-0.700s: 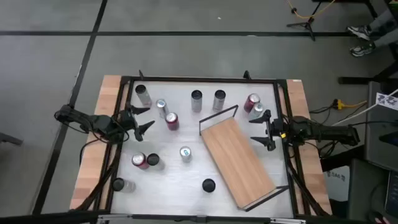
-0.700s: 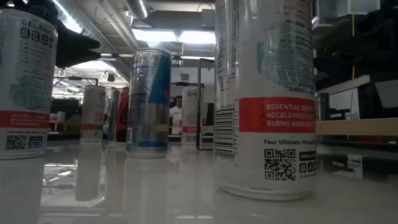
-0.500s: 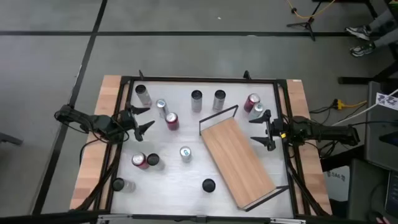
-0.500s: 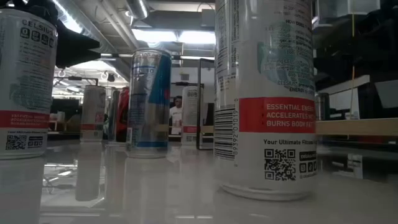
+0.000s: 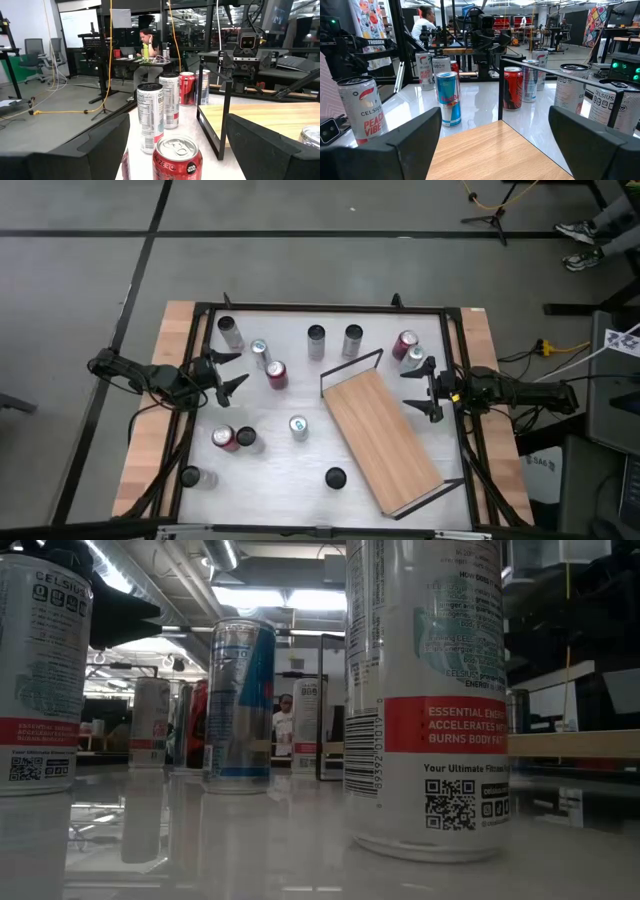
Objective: Place canned beverage on shelf
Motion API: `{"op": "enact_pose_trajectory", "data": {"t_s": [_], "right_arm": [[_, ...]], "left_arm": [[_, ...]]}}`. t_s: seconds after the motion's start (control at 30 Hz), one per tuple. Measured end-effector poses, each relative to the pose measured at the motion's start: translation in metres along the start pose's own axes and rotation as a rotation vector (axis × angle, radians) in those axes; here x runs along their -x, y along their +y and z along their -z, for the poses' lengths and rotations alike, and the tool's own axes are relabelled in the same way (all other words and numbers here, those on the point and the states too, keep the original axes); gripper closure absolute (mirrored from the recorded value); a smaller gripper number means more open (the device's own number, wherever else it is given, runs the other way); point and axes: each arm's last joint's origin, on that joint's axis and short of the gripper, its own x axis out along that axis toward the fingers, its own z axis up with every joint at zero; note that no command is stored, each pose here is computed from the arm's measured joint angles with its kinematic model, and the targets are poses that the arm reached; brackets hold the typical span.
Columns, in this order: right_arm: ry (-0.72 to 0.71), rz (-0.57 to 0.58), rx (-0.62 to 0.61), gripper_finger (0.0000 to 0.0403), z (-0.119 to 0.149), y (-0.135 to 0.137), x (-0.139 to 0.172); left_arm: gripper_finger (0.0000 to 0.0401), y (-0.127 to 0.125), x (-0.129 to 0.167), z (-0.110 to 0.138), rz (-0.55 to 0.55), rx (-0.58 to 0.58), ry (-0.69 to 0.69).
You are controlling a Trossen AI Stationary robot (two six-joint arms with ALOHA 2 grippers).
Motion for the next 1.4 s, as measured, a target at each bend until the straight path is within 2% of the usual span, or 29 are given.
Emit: {"op": "enact_pose_trajectory", "data": {"t_s": [1.4], "right_arm": [[-0.012,-0.006,0.000,0.0045,-0.0010,0.0002,0.0000]], "left_arm": [[0.0079,0.0000,0.0000,0.0000,0.000,0.000,0.000]]}}
